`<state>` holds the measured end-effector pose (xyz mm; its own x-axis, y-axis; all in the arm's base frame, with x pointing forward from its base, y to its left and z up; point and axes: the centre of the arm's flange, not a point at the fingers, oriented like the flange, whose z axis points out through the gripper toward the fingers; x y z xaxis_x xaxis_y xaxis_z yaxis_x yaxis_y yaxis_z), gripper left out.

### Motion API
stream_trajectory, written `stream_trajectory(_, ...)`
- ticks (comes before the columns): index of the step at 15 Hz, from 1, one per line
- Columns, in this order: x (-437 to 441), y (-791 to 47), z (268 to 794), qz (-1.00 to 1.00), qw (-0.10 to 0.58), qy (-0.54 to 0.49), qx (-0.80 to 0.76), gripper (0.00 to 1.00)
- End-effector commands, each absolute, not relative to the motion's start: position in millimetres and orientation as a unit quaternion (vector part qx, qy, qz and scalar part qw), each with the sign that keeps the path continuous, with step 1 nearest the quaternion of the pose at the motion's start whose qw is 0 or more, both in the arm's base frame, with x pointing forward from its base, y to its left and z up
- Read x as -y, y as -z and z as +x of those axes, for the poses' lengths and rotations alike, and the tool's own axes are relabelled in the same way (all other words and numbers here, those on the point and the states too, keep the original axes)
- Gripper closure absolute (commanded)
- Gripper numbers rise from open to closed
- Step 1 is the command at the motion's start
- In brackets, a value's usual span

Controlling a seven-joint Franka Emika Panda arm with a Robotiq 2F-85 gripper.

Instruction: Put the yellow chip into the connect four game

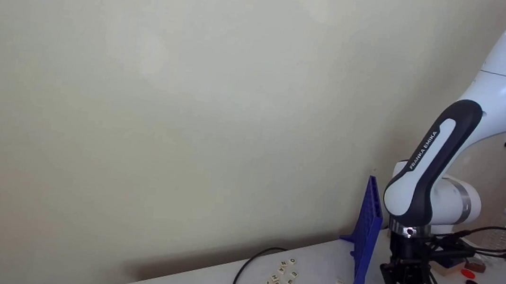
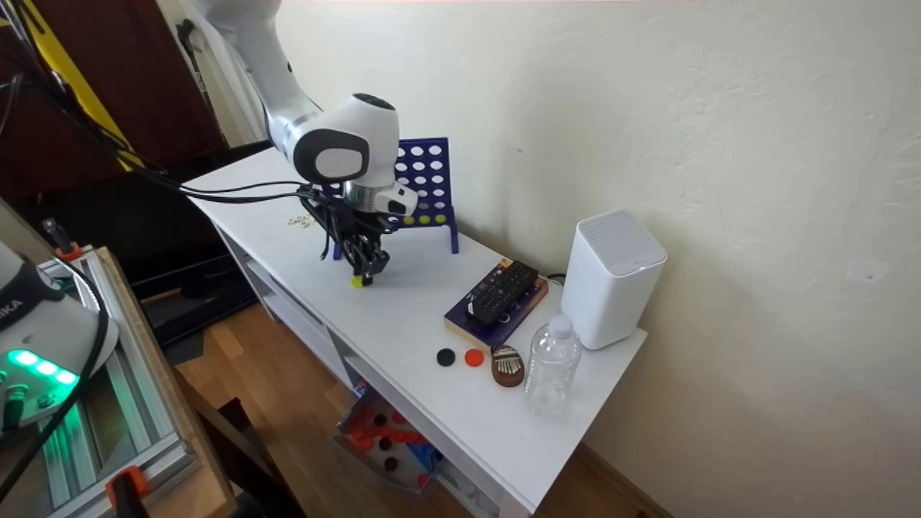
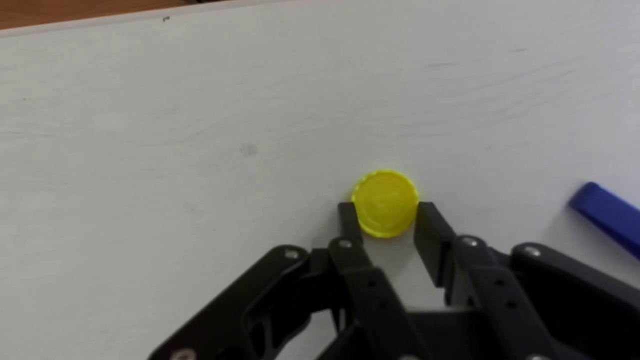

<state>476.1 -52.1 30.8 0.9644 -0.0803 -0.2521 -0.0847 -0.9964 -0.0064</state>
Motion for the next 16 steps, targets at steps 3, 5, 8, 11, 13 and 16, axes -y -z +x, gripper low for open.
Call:
stream_trajectory(3,63,-44,463,-0.993,0.006,-0.108,-0.037,0.92)
stream_trajectory(5,69,-52,458,-0.995,0.006,-0.097,-0.037,0.92)
stream_trajectory(8,76,-65,450,-0.996,0.008,-0.076,-0.038,0.92)
stream_trajectory(11,85,-87,436,-0.998,0.005,-0.043,-0.034,0.92)
stream_trajectory(13,90,-104,429,-0.999,0.001,-0.016,-0.033,0.92)
stream_trajectory(16,93,-130,418,-0.999,-0.002,0.031,-0.025,0.92)
